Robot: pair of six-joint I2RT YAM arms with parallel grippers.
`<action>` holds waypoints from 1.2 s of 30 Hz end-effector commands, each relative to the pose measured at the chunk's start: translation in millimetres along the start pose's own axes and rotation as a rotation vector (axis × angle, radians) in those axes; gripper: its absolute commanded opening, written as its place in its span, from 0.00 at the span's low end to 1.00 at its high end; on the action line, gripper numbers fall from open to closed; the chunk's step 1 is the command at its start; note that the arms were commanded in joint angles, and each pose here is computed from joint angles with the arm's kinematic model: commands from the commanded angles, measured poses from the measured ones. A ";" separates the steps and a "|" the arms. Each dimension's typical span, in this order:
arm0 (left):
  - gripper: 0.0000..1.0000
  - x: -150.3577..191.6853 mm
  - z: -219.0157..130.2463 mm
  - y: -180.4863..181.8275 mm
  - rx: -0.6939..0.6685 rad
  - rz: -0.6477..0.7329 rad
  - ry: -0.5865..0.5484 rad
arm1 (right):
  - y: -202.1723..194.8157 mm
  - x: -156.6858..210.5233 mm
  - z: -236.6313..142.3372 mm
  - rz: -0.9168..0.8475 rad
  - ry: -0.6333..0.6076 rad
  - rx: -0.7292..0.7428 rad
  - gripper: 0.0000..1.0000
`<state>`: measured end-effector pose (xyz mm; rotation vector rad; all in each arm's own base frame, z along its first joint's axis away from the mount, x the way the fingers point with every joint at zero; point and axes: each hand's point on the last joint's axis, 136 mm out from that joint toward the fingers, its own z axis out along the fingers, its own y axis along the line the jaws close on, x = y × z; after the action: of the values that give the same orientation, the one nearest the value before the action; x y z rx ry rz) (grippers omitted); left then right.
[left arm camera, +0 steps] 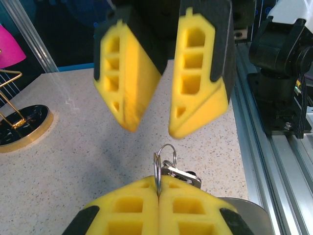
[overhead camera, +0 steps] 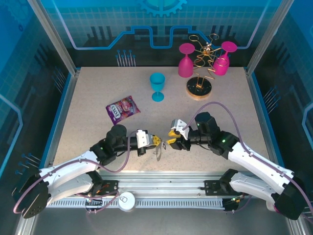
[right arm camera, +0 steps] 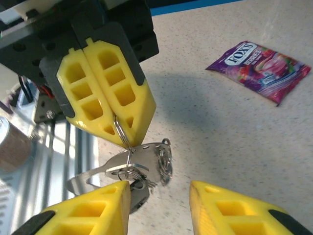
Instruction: Put the keys on the keyring
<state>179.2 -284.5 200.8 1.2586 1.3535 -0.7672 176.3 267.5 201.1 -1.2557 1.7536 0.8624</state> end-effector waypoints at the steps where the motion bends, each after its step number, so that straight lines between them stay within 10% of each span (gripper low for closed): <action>1: 0.00 -20.9 -1.7 -0.6 -0.001 0.050 -0.088 | 9.4 -24.4 0.5 0.071 -0.135 -0.069 0.37; 23: 0.00 -39.1 -8.0 -3.2 0.001 0.078 -0.177 | 1.9 -0.6 15.9 0.198 -0.037 -0.074 0.00; 36: 0.00 -33.7 -5.7 -1.2 -0.024 0.099 -0.162 | -7.6 -17.1 12.0 0.195 -0.090 -0.051 0.47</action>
<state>178.5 -285.6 212.2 1.2267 1.2736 -0.7626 187.0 287.4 194.1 -1.0925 1.8784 1.0941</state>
